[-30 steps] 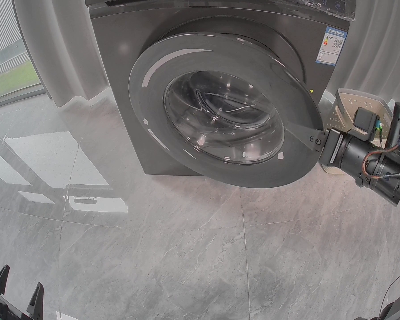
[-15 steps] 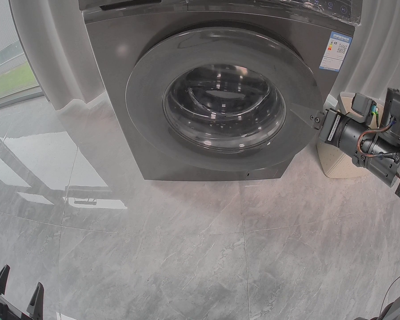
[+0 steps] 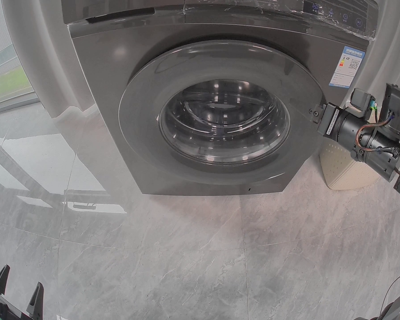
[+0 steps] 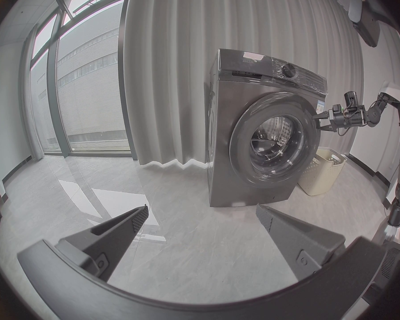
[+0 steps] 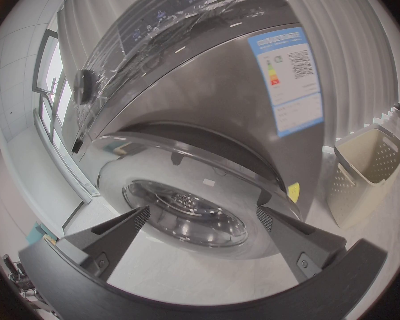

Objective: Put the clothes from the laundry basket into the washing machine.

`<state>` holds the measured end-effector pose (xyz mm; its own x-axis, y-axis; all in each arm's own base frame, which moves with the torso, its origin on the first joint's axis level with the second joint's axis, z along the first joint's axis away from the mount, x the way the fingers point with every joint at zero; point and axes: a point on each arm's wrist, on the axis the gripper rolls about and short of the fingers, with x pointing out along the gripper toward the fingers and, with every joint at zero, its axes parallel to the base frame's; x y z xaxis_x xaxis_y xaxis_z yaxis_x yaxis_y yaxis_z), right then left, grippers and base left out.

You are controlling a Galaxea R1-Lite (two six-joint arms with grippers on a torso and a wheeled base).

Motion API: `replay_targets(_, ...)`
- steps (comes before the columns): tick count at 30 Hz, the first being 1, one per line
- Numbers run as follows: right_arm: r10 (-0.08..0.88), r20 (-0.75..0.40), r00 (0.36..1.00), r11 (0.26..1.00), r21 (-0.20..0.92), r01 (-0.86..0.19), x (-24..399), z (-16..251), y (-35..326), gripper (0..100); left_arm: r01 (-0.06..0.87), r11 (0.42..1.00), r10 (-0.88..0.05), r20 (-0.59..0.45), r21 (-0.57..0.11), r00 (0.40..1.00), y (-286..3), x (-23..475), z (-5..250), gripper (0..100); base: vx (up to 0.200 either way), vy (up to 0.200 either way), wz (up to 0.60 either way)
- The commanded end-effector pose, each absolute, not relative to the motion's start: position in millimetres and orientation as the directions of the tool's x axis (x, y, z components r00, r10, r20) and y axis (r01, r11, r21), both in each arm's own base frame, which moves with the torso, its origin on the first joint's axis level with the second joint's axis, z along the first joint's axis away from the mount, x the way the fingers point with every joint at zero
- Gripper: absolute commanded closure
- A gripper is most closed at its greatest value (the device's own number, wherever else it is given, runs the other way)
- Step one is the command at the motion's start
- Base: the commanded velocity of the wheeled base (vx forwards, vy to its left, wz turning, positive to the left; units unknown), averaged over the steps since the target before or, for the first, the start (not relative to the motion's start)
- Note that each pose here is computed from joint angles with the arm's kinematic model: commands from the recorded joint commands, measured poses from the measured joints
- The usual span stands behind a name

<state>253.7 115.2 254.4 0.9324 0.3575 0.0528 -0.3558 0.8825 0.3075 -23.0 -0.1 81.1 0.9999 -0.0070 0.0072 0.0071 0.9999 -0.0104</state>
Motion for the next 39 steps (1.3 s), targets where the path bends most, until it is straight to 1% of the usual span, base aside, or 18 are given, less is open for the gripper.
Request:
replay_targets(1,0.340,0.070,0.938,0.887,0.308,-0.345,256,259,115,0,0.008,1.000,-0.008,0.005,-0.012,1.000,0,-23,76,0,0.000,0.000,0.00)
replay_targets(5,0.304,0.076,0.950,0.898,0.310,-0.312,261,261,116,0,0.008,1.000,-0.008,0.003,-0.012,1.000,0,-23,76,0,0.000,0.000,0.00)
replay_targets(14,0.305,0.067,0.950,0.899,0.309,-0.311,259,258,119,0,0.006,1.000,-0.006,0.005,-0.014,1.000,0,-23,76,0,0.000,0.000,0.00)
replay_targets(19,0.302,0.081,0.950,0.899,0.308,-0.312,260,261,118,0,0.005,1.000,-0.005,0.003,-0.014,1.000,0,-23,76,0,0.000,0.000,0.00)
replay_targets(21,0.313,0.062,0.948,0.897,0.308,-0.316,256,254,119,0,0.006,1.000,-0.006,0.003,-0.014,1.000,0,-23,76,0,0.000,0.000,0.00)
replay_targets(23,0.354,0.005,0.935,0.893,0.294,-0.340,244,240,123,0,0.006,1.000,-0.006,0.005,-0.014,1.000,0,-23,76,0,0.000,0.000,0.00)
replay_targets(26,0.485,-0.099,0.869,0.858,0.249,-0.450,195,207,127,0,0.006,1.000,-0.006,0.003,-0.015,1.000,0,-23,76,0,0.000,0.000,0.00)
replay_targets(27,0.518,-0.118,0.847,0.843,0.236,-0.483,183,200,125,0,0.006,1.000,-0.006,0.005,-0.015,1.000,0,-23,76,0,0.000,0.000,0.00)
replay_targets(28,0.546,-0.145,0.825,0.832,0.215,-0.512,166,189,116,0,0.006,1.000,-0.006,0.003,-0.017,1.000,0,-23,76,0,0.000,0.000,0.00)
replay_targets(30,0.564,-0.151,0.812,0.824,0.172,-0.540,139,178,98,0,0.006,1.000,-0.006,0.005,-0.018,1.000,0,-23,76,0,0.000,0.000,0.00)
replay_targets(32,0.549,-0.122,0.827,0.834,0.149,-0.531,122,175,82,0,0.006,1.000,-0.006,0.005,-0.018,1.000,0,-23,76,0,0.000,0.000,0.00)
replay_targets(34,0.502,-0.075,0.862,0.861,0.140,-0.489,105,174,62,0,0.006,1.000,-0.006,0.003,-0.017,1.000,0,-23,76,0,0.000,0.000,0.00)
replay_targets(36,0.414,-0.012,0.910,0.905,0.115,-0.410,85,170,40,0,0.006,1.000,-0.006,0.003,-0.015,1.000,0,-23,76,0,0.000,0.000,0.00)
replay_targets(37,0.408,-0.006,0.913,0.908,0.112,-0.405,84,170,38,0,0.006,1.000,-0.006,0.003,-0.015,1.000,0,-23,76,0,0.000,0.000,0.00)
replay_targets(39,0.298,0.080,0.951,0.951,0.061,-0.303,58,163,19,0,0.006,1.000,-0.006,0.003,-0.015,1.000,0,-23,76,0,0.000,0.000,0.00)
